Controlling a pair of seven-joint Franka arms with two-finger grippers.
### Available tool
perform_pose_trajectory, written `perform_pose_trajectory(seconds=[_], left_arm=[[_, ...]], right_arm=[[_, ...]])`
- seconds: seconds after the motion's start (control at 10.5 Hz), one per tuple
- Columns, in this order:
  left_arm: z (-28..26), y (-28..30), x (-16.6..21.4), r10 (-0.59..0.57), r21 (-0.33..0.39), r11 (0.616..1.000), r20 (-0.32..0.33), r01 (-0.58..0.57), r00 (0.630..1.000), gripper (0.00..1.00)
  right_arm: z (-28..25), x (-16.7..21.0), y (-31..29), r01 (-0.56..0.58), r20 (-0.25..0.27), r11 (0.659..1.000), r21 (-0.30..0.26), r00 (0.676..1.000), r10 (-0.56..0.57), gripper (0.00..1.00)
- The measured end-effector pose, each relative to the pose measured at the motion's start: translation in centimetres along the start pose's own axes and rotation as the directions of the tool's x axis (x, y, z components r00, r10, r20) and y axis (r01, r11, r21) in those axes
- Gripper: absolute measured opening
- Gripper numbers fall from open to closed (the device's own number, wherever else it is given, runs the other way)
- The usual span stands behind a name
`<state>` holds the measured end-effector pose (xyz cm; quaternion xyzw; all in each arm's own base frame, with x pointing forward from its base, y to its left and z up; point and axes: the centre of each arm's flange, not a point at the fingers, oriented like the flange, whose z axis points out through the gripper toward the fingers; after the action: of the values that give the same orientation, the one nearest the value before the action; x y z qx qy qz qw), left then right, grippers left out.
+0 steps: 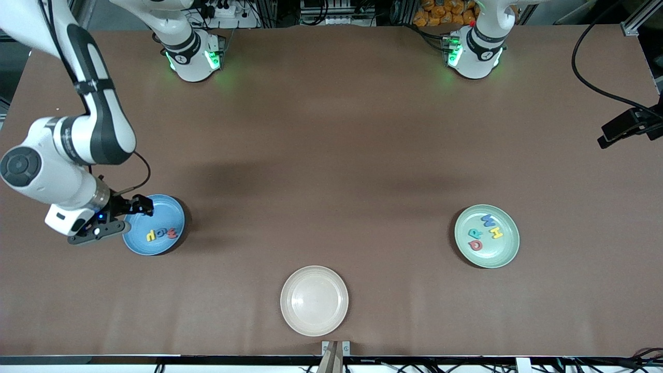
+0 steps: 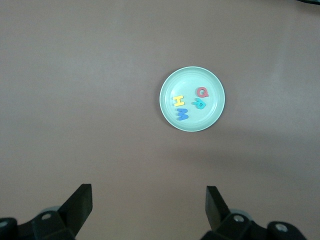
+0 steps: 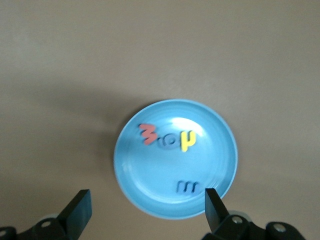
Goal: Sort upper and lower case letters into plates
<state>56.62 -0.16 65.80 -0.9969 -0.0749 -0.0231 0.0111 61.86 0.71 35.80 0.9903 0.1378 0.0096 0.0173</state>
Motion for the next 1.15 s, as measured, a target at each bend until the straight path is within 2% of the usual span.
perform_pose_trajectory(seconds=[0.38, 0.67, 0.86, 0.95, 1.15], left_arm=[[-0.3, 0.3, -0.6, 0.007, 0.003, 1.000, 0.017, -0.007, 1.000, 1.00], [-1.2, -0.2, -1.6, 0.000, 0.008, 1.000, 0.035, -0.001, 0.999, 1.00], [-1.7, -0.4, -2.2, -0.002, 0.009, 1.000, 0.045, 0.001, 0.999, 1.00], [-1.6, -0.3, -2.4, 0.002, 0.011, 1.000, 0.057, -0.003, 0.998, 1.00], [-1.2, 0.3, -2.8, 0.014, 0.015, 1.000, 0.082, -0.015, 0.997, 1.00]], right_arm=[[-4.7, -3.6, -6.9, -0.042, 0.015, 0.997, -0.059, 0.999, 0.043, 1.00], [-12.1, -2.4, -6.2, -0.067, -0.026, 0.995, -0.073, 0.998, 0.065, 1.00], [-18.3, -1.5, -5.4, -0.089, -0.072, 0.993, -0.081, 0.994, 0.084, 1.00], [-21.5, -1.4, -4.8, -0.112, -0.096, 0.991, -0.072, 0.990, 0.105, 1.00], [-26.4, -2.3, -2.4, -0.182, -0.112, 0.983, -0.008, 0.977, 0.180, 1.00]])
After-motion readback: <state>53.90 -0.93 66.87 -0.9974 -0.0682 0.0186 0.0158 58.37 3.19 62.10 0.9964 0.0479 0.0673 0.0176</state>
